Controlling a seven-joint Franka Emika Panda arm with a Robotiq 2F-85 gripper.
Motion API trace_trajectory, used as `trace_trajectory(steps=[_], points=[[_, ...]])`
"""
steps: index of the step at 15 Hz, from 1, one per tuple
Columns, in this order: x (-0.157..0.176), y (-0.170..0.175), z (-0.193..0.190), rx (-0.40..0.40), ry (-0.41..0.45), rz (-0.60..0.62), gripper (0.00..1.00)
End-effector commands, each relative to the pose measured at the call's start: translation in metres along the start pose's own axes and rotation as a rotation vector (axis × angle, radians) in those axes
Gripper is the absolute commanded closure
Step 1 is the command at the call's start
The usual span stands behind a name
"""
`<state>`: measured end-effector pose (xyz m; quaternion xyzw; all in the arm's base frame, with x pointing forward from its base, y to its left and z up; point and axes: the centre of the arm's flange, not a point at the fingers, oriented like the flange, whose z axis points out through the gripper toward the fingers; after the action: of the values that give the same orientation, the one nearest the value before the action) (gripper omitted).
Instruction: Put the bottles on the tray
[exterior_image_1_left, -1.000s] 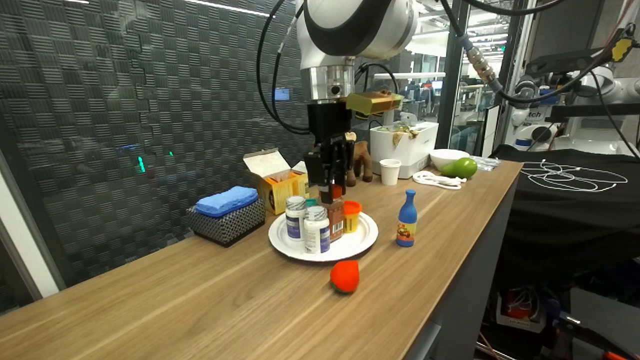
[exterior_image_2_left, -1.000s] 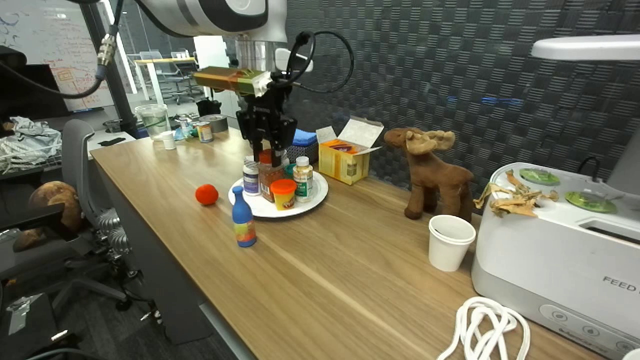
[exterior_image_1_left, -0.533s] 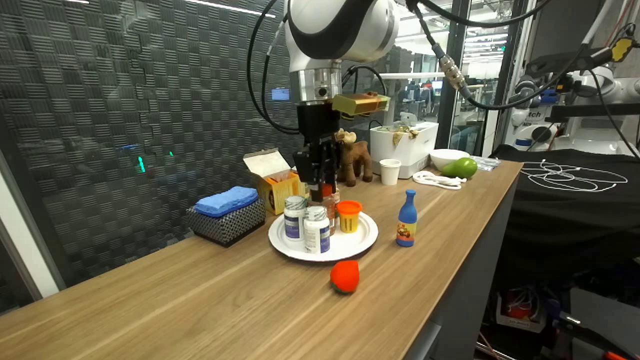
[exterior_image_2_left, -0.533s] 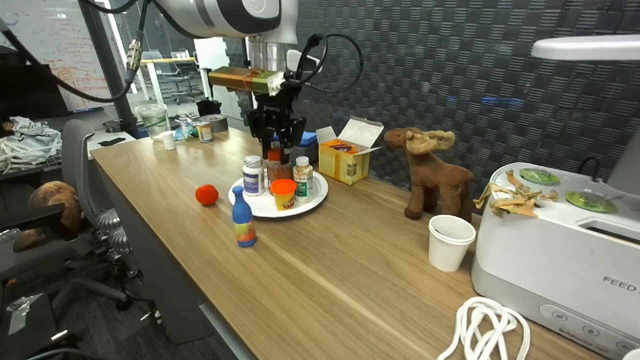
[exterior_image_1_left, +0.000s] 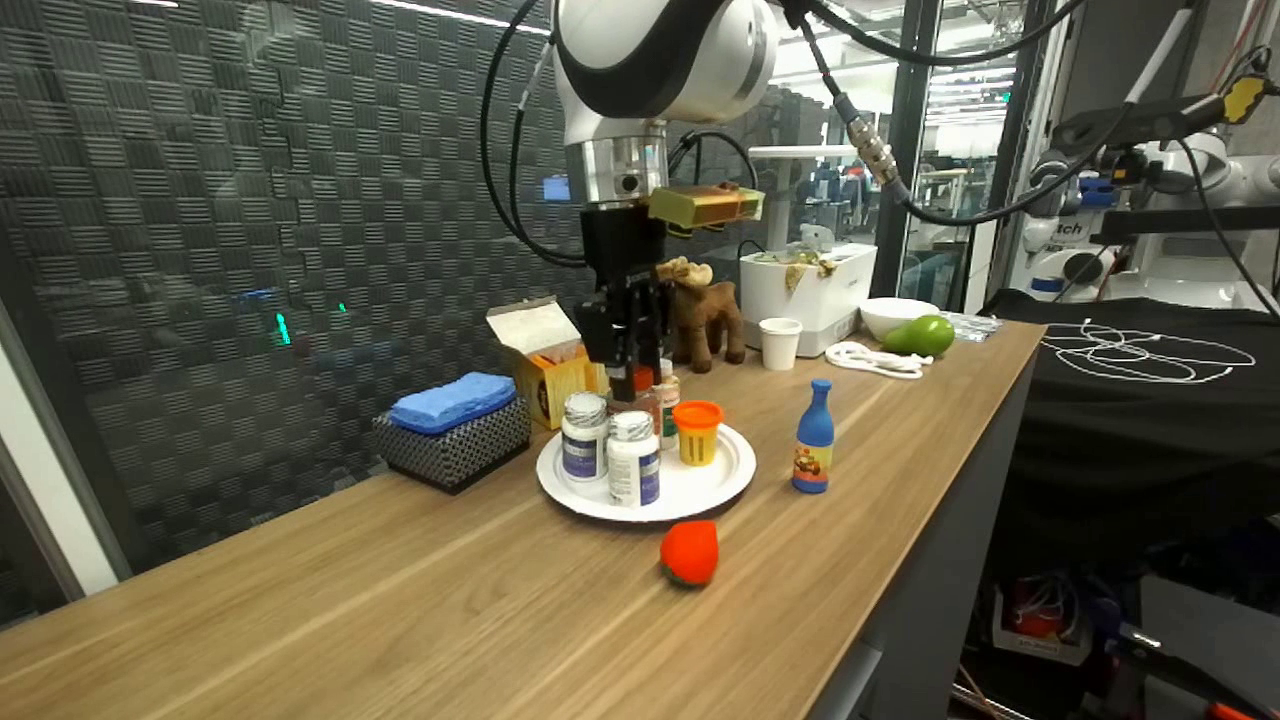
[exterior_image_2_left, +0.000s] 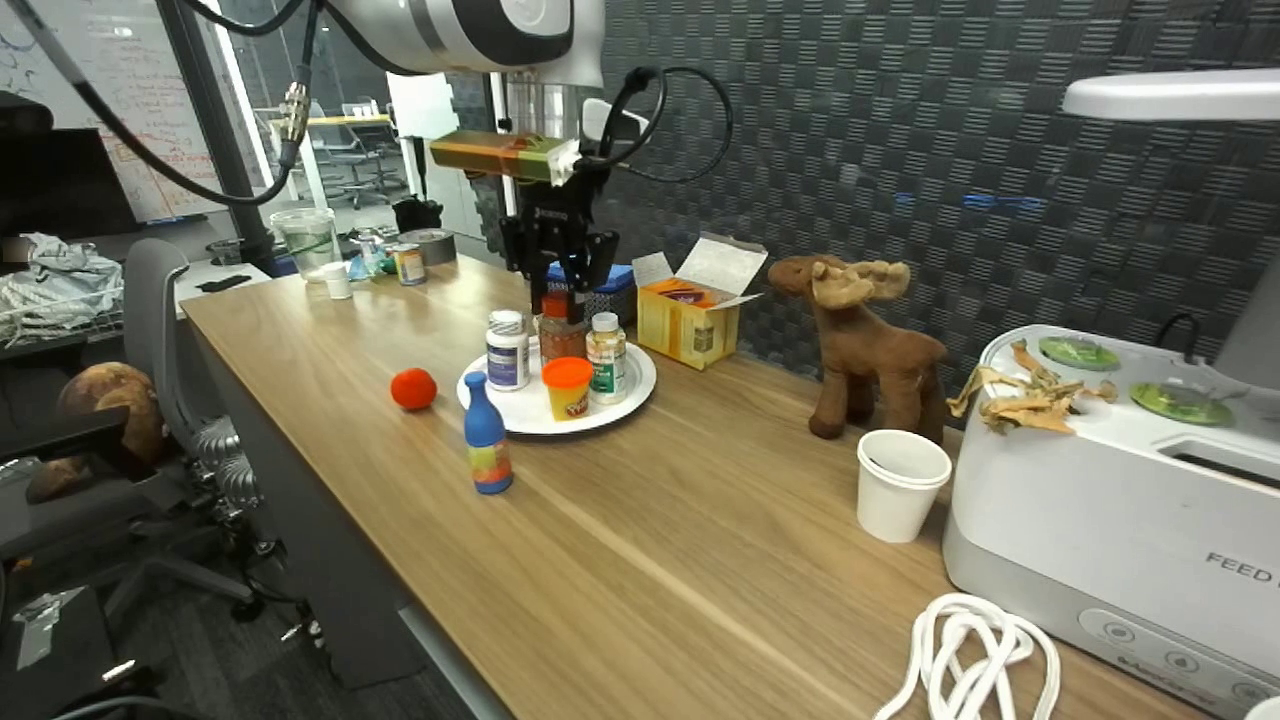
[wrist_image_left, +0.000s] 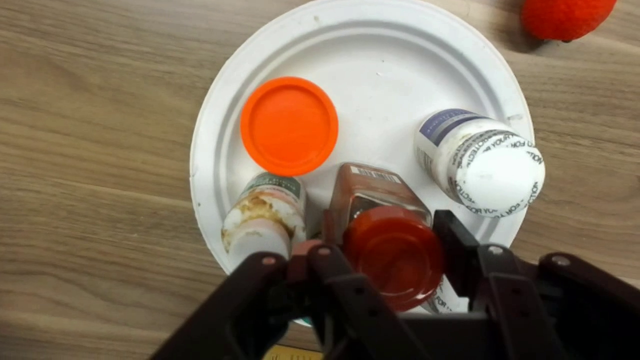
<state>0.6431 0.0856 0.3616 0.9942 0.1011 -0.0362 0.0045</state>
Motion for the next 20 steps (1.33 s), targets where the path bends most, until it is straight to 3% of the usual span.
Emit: trace_trajectory(steps=[1,2,6,11,20], points=[[0.012,-0.003,-0.006,-0.01,-0.009,-0.028,0.28],[0.011,-0.003,-0.007,-0.009,-0.011,-0.028,0.25],[-0.005,0.0,-0.02,-0.017,-0.006,-0.008,0.0],[-0.041,0.017,-0.036,-0.058,-0.004,0.057,0.0],[-0.117,0.056,-0.022,0.02,-0.053,0.272,0.0]])
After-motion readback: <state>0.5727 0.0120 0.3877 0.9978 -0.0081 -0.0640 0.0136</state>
